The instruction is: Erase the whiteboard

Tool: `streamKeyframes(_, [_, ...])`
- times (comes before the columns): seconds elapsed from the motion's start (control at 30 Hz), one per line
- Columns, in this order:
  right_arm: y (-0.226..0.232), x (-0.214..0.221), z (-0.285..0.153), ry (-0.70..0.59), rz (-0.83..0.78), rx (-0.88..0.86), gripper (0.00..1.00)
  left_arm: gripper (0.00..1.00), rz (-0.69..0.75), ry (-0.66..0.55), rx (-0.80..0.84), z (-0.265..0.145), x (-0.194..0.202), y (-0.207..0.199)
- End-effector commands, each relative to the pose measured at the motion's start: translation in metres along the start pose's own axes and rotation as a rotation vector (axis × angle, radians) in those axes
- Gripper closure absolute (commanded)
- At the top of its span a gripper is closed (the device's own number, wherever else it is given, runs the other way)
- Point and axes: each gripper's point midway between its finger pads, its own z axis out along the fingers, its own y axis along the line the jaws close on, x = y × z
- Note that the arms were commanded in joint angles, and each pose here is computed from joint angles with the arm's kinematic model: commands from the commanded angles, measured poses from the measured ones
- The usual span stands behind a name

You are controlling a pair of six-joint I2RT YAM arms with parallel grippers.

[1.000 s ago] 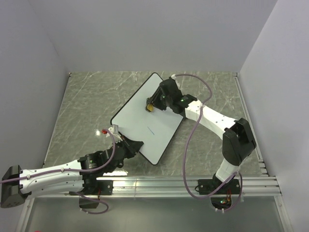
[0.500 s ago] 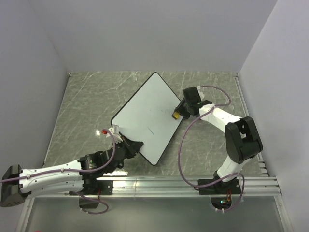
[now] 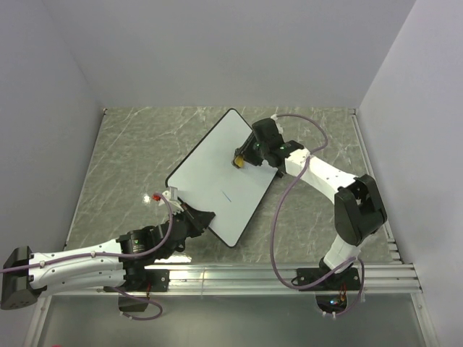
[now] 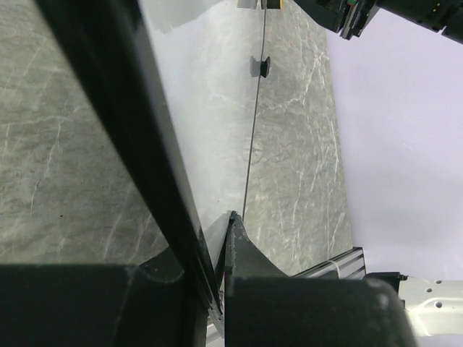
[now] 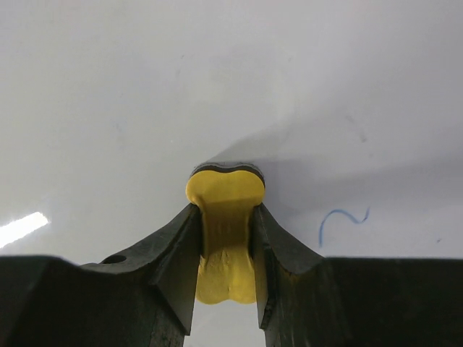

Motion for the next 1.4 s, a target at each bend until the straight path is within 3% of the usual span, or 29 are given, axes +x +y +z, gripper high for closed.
streamKeyframes(0.0, [-0.004,0.049,-0.002,0.157,0.01,0.019,1.0,1.0,0.335,0.521,-0.191,-0.052,0.091,0.092])
streamKeyframes(0.17, [-0.017,0.048,0.003,0.151,-0.007,0.059,1.0,1.0,0.337,0.524,-0.192,-0.052,0.092,0.092])
streamKeyframes(0.5, [-0.119,0.008,0.009,0.066,0.0,0.285,1.0,1.0,0.341,0.526,-0.196,-0.053,0.092,0.093])
streamKeyframes(0.67, [-0.136,0.013,0.008,0.078,-0.015,0.339,1.0,1.0,0.339,0.524,-0.197,-0.053,0.092,0.093])
streamKeyframes(0.83, [-0.104,0.027,0.007,0.113,-0.007,0.259,1.0,1.0,0.34,0.523,-0.199,-0.053,0.092,0.093])
streamKeyframes(1.07, [-0.011,0.043,0.007,0.152,-0.052,0.065,1.0,1.0,0.335,0.522,-0.194,-0.052,0.091,0.091])
streamKeyframes(1.17, [0.007,0.049,0.012,0.167,-0.055,0.036,1.0,1.0,0.34,0.525,-0.195,-0.053,0.092,0.093])
streamKeyframes(1.37, [-0.011,0.065,0.014,0.201,-0.049,0.07,1.0,1.0,0.344,0.53,-0.195,-0.053,0.093,0.093])
